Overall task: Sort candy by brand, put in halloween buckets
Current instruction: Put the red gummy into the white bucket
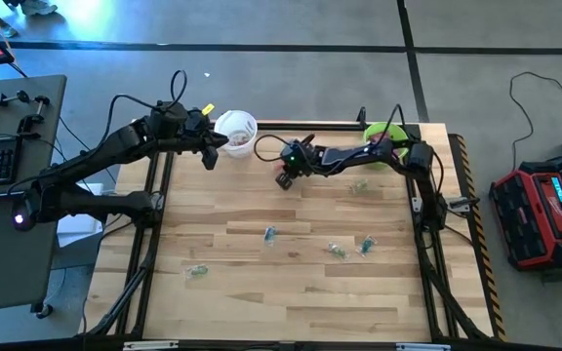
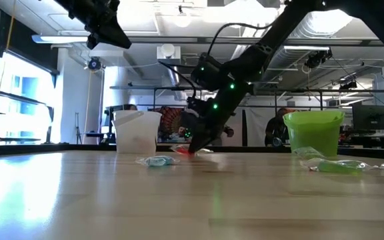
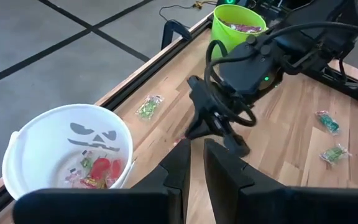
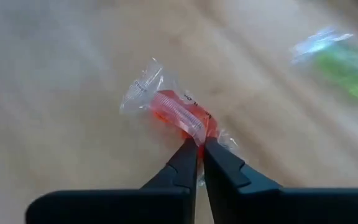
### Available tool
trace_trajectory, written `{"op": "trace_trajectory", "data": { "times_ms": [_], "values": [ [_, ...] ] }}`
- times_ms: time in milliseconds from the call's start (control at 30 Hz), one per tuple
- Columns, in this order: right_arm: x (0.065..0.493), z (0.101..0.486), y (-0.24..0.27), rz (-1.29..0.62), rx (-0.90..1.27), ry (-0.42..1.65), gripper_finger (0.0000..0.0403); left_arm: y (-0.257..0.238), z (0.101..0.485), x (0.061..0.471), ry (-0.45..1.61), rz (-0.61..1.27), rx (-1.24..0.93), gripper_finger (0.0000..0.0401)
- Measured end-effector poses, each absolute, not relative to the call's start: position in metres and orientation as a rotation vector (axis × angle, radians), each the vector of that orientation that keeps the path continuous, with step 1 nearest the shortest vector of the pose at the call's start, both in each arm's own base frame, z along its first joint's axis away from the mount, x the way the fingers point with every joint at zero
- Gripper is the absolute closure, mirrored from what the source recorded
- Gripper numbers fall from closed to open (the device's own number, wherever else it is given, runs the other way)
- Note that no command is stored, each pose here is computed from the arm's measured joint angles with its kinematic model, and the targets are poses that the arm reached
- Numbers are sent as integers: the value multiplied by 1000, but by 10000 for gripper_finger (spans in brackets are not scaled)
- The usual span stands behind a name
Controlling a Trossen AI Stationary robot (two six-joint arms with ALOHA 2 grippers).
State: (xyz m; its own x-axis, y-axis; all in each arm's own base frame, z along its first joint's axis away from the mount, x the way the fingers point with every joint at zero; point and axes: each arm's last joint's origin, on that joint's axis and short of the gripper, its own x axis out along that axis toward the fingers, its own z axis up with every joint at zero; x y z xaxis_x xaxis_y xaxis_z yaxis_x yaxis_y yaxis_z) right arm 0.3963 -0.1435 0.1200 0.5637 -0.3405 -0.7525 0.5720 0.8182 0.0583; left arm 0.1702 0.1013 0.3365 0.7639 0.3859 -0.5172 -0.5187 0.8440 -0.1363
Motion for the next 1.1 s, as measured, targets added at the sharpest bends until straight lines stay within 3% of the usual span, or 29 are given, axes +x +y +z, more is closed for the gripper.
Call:
{"op": "trace_trajectory", "data": {
  "times_ms": [167,367,533,800,967,1100],
  "values": [
    [405,139,-127,-470,334,793,400,101,337,170,494,502,-292,366],
    [436,192,-116,-385,326,623,402,100,341,164,469,531,-280,366],
    [469,228,-128,-461,240,524,402,97,351,150,410,551,-267,366],
    [515,231,-174,-589,275,564,403,89,362,131,340,543,-236,366],
    [525,225,-187,-628,285,596,401,85,365,125,326,542,-225,366],
    [520,213,-190,-621,376,643,373,84,365,123,325,545,-222,366]
  ]
}}
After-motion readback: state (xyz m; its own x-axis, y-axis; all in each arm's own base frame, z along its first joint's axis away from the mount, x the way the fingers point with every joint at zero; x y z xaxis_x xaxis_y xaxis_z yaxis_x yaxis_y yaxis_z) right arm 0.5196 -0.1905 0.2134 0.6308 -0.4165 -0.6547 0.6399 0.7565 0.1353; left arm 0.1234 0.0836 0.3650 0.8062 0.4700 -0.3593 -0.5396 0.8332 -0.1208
